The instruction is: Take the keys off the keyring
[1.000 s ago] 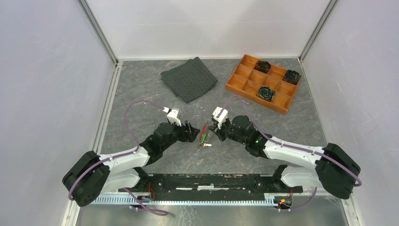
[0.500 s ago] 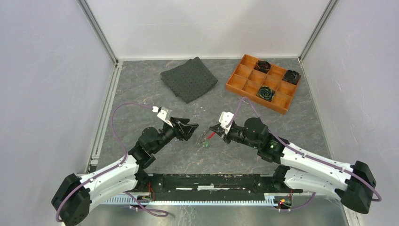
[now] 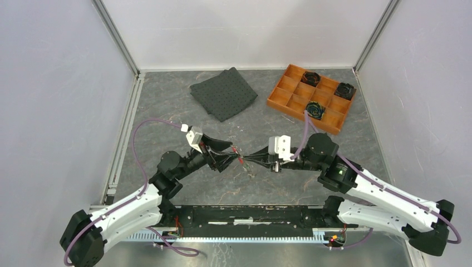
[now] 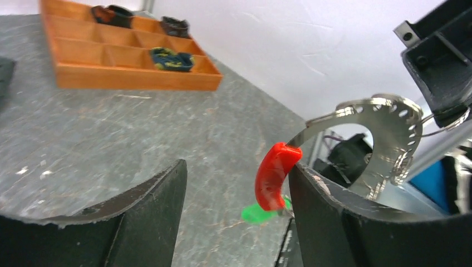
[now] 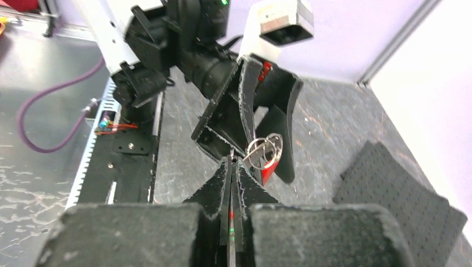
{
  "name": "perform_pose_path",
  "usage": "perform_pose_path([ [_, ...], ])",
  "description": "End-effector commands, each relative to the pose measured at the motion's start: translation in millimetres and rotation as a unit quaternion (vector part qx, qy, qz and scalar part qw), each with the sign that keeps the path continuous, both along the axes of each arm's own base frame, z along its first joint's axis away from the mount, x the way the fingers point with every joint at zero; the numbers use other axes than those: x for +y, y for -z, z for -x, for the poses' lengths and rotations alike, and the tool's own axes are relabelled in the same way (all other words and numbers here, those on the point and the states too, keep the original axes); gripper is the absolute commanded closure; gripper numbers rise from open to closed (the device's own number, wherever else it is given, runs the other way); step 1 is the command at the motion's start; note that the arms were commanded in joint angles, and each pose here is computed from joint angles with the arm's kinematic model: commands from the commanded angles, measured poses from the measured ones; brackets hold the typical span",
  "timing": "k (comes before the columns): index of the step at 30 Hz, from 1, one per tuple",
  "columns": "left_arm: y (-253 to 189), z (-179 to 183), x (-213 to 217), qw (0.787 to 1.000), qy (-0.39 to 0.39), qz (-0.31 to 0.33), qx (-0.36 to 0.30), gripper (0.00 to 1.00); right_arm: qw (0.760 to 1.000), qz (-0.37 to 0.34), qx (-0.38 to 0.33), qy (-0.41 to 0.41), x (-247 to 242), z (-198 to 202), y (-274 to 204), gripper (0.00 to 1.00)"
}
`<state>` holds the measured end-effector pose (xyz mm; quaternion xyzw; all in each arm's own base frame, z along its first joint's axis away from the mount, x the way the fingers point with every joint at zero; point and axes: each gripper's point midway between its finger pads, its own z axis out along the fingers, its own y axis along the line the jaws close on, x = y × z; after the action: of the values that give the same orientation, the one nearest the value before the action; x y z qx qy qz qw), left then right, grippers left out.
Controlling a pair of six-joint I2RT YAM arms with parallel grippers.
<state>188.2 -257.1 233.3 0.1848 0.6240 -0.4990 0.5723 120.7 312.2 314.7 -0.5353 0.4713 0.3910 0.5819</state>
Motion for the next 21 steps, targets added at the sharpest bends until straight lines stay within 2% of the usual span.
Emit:
perform_pose_path([
  [1, -54, 28, -11, 0.993, 0.084, 0.065, -0.045, 0.24, 0.995, -0.054, -0.040, -0.070, -3, 31, -54, 1.00],
  [7, -93, 58, -6, 0.978, 0.141, 0.131, -0.086, 0.21, 0.991, -0.075, -0.046, -0.096, -2, 42, -74, 1.00],
  [21, -103, 67, -21, 0.969, 0.185, 0.133, -0.091, 0.20, 0.981, -0.113, -0.060, -0.146, -4, 65, -112, 1.00],
])
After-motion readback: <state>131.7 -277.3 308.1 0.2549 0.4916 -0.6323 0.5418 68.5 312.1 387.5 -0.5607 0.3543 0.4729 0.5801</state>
